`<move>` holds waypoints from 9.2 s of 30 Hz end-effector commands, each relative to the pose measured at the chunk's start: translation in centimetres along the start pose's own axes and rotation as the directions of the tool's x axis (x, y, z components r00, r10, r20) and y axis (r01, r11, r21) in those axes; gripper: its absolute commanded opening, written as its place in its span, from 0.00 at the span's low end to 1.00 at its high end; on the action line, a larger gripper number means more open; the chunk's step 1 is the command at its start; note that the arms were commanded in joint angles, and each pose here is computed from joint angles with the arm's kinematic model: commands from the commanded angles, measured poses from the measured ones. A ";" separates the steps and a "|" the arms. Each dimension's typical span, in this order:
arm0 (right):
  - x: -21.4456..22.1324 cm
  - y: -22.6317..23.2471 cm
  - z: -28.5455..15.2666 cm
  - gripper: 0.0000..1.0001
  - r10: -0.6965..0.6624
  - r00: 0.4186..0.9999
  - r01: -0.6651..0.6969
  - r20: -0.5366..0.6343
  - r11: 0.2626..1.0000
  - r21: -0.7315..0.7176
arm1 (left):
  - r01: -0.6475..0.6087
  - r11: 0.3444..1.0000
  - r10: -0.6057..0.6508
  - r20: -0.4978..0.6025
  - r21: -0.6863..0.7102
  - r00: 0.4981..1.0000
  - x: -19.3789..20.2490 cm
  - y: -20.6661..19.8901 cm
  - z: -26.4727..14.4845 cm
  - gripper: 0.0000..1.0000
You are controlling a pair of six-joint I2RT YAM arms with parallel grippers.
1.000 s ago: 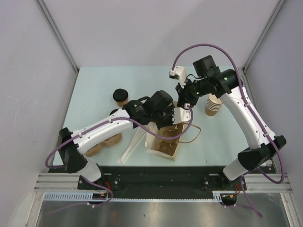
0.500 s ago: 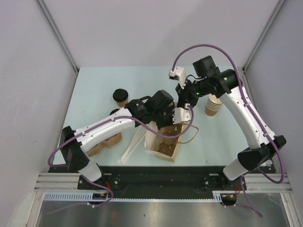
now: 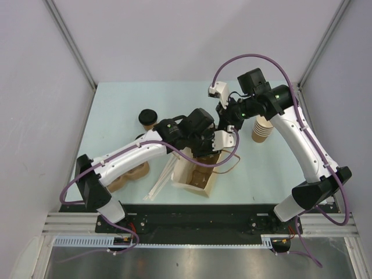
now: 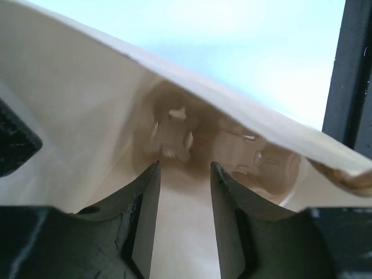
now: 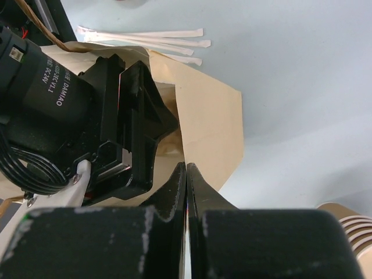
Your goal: Pack the takeout coffee
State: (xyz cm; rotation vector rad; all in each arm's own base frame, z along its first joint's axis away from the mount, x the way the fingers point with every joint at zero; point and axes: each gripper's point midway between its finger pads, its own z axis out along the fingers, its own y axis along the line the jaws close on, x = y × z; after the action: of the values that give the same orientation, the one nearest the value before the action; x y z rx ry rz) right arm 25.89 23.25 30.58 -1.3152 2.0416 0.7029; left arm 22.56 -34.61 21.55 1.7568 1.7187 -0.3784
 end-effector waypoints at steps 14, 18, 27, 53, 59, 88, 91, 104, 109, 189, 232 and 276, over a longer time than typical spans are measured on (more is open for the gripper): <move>-0.1 0.8 -0.5 0.00 -0.019 1.000 0.019 0.019 1.000 -0.007 | -0.019 0.993 0.045 0.221 -0.120 0.974 -6.4 1.4 -6.3 0.57; 0.2 0.5 -0.5 0.00 -0.008 1.000 0.008 0.013 1.000 0.001 | -0.041 0.989 0.076 0.243 -0.145 0.967 -7.6 1.5 -8.5 0.59; 0.7 0.4 -0.5 0.00 -0.006 1.000 0.006 0.006 1.000 -0.007 | -0.068 0.988 0.101 0.242 -0.142 0.965 -7.9 0.5 -11.8 0.63; 1.8 3.0 -2.0 0.00 -0.136 0.990 0.140 0.046 0.982 -0.123 | 0.658 0.707 -0.424 0.591 -0.258 0.687 1.2 11.6 -28.3 0.96; 1.1 4.5 -1.5 0.00 -0.233 0.972 0.235 0.028 0.968 -0.088 | 0.734 0.630 -0.556 0.512 -0.254 0.655 8.0 12.4 -23.8 1.00; 1.0 -1.0 1.5 0.00 -0.314 0.945 0.310 -0.092 0.949 -0.049 | 0.843 0.389 -0.817 0.284 -0.372 0.502 20.9 22.6 -14.3 0.99; 0.9 -0.9 1.8 0.04 -0.271 0.957 0.267 -0.099 0.962 -0.052 | 0.824 0.403 -0.829 0.223 -0.398 0.513 22.6 22.8 -13.5 0.99; 0.7 -1.2 2.2 0.41 -0.199 0.974 0.198 -0.106 0.980 -0.018 | 0.829 0.422 -0.854 0.148 -0.366 0.499 25.8 23.6 -9.3 1.00; 0.3 -1.2 2.0 0.61 -0.181 0.978 0.182 -0.102 0.983 0.006 | 0.843 0.405 -0.872 0.128 -0.354 0.473 26.8 23.9 -8.2 1.00; 3.0 -5.6 2.0 0.79 -0.056 0.973 0.066 -0.225 0.997 0.037 | 0.758 0.607 -0.652 0.397 -0.239 0.647 13.1 23.6 -19.6 0.30; -2.5 -3.3 1.0 0.00 -0.090 0.992 0.100 -0.091 0.989 0.108 | -0.102 0.993 0.078 0.317 0.060 0.945 -7.1 0.0 -14.8 0.20; 3.1 3.4 -2.8 0.35 0.196 0.976 -0.211 -0.099 0.964 -0.165 | -0.007 0.986 -0.002 0.057 0.169 0.998 0.2 0.3 -4.4 0.16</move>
State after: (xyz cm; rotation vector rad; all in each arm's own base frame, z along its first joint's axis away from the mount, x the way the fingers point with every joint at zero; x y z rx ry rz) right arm 26.57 22.33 28.28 -1.2565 2.2022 0.8552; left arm 23.56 -31.91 21.45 1.8127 1.8369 -0.5225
